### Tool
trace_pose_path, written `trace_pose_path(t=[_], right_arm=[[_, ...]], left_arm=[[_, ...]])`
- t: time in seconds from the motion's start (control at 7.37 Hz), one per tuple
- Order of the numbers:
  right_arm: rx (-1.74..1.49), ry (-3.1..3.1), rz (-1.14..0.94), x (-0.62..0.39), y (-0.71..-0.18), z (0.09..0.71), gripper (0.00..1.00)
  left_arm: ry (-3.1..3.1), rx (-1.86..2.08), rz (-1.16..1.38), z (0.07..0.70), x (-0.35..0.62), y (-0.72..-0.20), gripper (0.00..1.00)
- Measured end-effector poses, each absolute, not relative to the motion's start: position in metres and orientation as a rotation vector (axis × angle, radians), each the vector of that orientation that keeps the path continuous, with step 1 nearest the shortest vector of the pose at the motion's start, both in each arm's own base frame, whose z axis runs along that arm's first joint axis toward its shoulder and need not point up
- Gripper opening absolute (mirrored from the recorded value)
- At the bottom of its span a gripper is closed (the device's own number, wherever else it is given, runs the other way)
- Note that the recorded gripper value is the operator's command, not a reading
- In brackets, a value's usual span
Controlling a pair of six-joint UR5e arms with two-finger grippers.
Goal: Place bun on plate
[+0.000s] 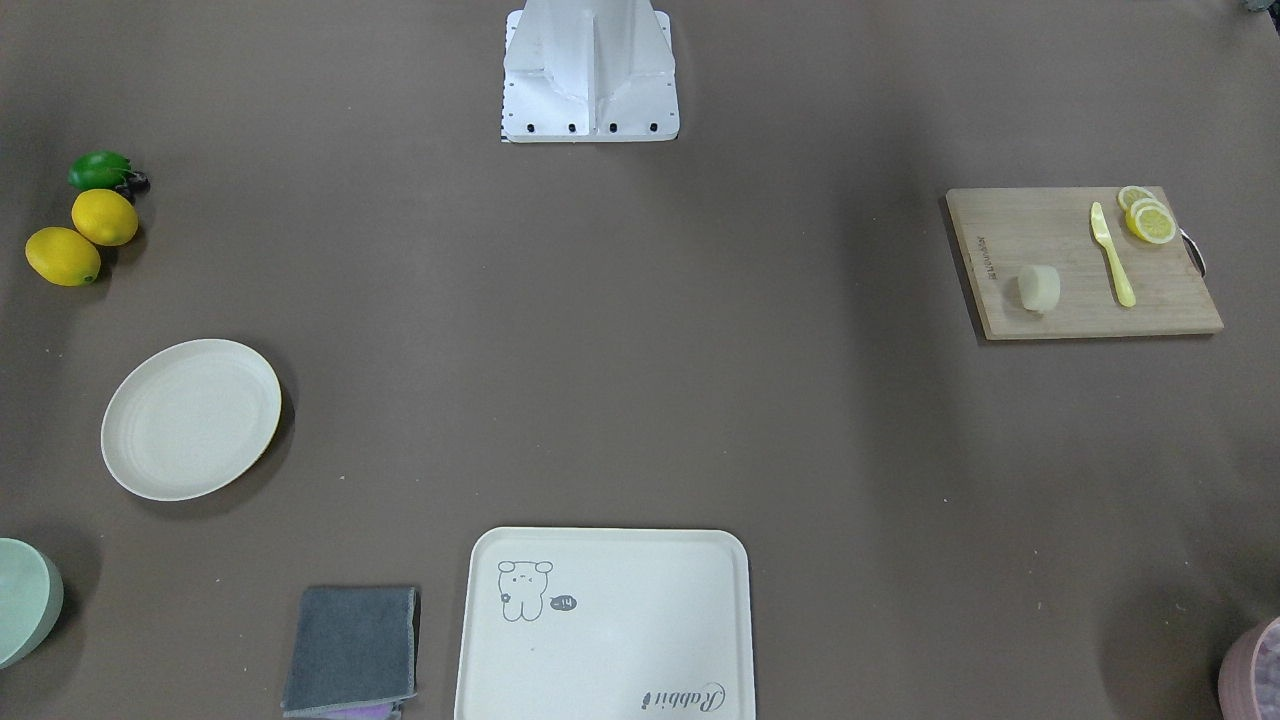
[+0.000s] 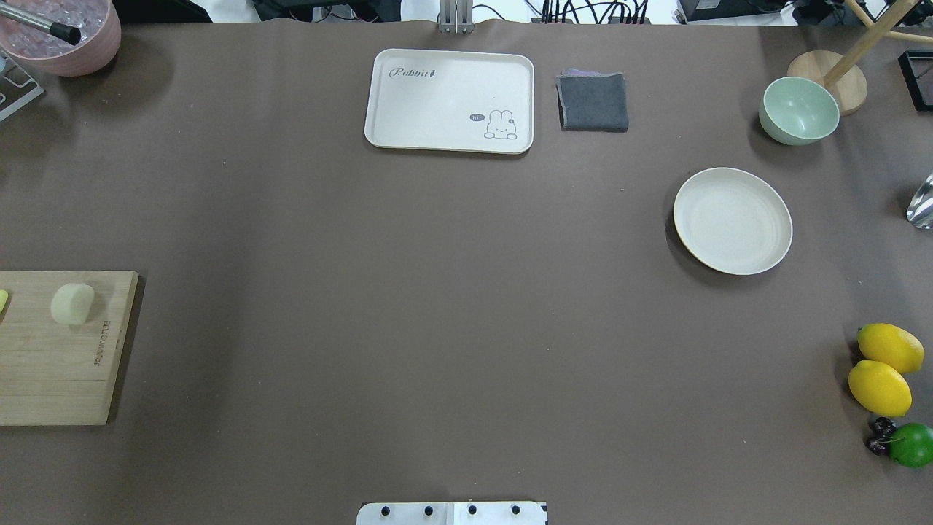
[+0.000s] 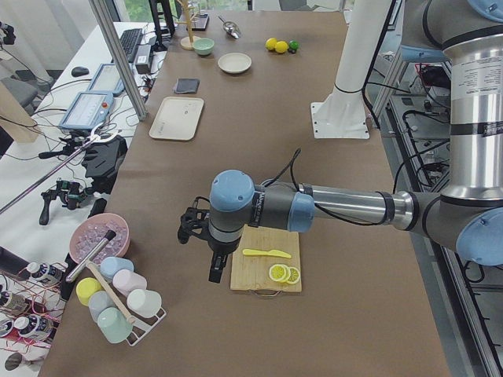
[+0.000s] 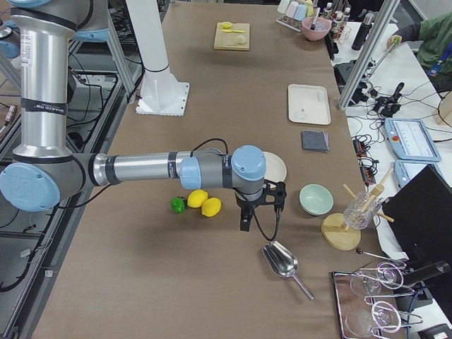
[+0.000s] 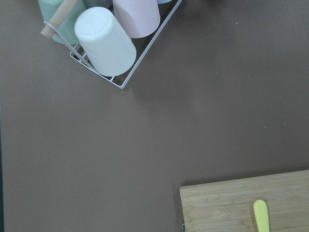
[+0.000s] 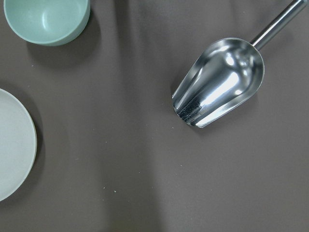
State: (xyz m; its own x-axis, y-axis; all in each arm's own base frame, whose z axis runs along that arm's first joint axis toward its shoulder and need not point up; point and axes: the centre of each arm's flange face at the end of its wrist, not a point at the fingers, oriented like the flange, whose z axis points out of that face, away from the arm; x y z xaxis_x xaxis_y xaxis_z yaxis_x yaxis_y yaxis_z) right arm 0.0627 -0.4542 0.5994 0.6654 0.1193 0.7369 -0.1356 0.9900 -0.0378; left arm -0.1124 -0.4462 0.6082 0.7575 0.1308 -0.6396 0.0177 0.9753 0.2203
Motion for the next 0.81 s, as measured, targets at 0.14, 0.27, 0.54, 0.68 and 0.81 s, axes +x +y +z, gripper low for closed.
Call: trace_pose_path(t=[0.14, 0.27, 0.54, 0.68, 0.81], right_arm=[[0.021, -0.83, 0.144, 0.0627, -0.4541, 0.5995, 1.0], [0.021, -0.831, 0.144, 0.0626, -0.4541, 0.5995, 1.0], [0.02, -0.833, 0.145, 0.0625, -0.4537, 0.5997, 1.0], [0.021, -0.833, 0.145, 0.0625, -0.4534, 0.5991, 1.0], [0.022, -0.833, 0.145, 0.0626, -0.4529, 0.5984, 1.0]], left_arm=[[0.712, 0.216, 0.064, 0.6091, -0.1114, -0.4459, 0.98], [0.716, 0.212, 0.064, 0.6098, -0.1103, -0.4456, 0.98], [0.719, 0.207, 0.063, 0.6105, -0.109, -0.4455, 0.98], [0.719, 0.206, 0.063, 0.6106, -0.1088, -0.4455, 0.98], [0.719, 0.206, 0.062, 0.6106, -0.1087, -0.4455, 0.98]])
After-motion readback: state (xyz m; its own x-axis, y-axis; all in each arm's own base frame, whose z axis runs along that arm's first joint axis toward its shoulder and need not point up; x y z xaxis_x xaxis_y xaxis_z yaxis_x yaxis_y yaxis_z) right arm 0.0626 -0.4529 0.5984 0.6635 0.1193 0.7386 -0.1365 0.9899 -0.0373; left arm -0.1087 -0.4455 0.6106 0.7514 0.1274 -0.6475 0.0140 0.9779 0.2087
